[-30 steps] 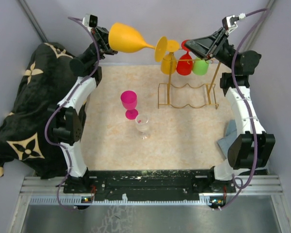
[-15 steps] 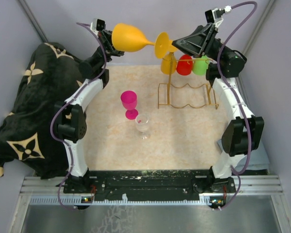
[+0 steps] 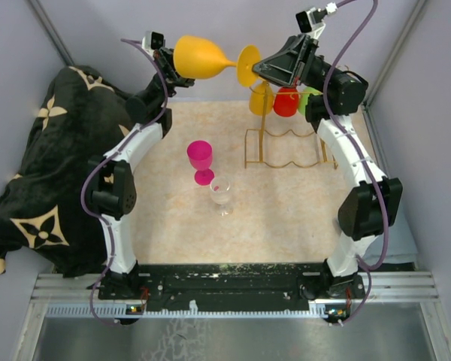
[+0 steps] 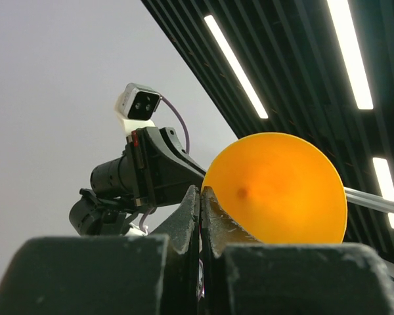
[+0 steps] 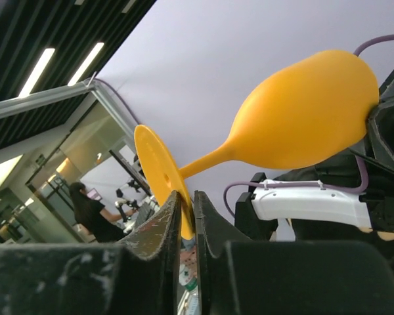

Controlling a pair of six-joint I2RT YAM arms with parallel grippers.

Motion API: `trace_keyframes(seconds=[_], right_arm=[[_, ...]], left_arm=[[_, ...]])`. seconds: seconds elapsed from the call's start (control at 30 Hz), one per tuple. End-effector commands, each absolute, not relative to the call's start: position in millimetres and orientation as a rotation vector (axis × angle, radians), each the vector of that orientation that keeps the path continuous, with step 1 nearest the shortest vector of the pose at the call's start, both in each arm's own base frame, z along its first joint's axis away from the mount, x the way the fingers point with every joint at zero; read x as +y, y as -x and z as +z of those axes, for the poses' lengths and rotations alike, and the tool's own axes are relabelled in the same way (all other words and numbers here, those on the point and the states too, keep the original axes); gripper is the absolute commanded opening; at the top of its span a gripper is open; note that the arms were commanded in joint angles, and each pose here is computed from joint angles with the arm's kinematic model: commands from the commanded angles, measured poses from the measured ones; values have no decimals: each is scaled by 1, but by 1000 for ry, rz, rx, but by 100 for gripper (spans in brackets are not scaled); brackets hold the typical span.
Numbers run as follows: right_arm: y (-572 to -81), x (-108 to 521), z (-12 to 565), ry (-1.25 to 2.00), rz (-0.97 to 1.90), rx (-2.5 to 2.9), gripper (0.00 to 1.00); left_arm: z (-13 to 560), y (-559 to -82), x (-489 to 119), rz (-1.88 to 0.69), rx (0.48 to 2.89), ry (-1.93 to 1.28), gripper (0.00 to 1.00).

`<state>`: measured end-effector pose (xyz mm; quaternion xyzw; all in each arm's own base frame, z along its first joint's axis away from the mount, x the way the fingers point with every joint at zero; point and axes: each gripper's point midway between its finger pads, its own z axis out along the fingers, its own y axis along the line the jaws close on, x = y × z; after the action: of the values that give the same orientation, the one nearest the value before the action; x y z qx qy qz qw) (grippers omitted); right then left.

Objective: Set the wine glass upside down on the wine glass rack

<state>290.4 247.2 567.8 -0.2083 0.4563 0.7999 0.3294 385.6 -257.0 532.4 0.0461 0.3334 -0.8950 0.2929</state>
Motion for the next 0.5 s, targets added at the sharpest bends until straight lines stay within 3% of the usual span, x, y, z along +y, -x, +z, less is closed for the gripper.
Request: trace_keyframes(seconds=[0.0,0.03,0.13,0.27,0.47], right_arm=[[-277,250,582,612,2049,1135,4],[-277,249,582,611,2049,1134,0],[-277,249,583,610,2049,1125,0],[-275,247,585,609,2046,1107,0],[-274,243,591,606,2022,1088,0]], left_arm=[[545,-369,-246,-2524,826,-137,0],[545,-369,-246,-2524,824,-140,0],[546,-369,-246,-2522,823,-144,3],[543,-370,-243,-2499,812,-151,29],[540,-374,-230,-2468,794,-137,46]])
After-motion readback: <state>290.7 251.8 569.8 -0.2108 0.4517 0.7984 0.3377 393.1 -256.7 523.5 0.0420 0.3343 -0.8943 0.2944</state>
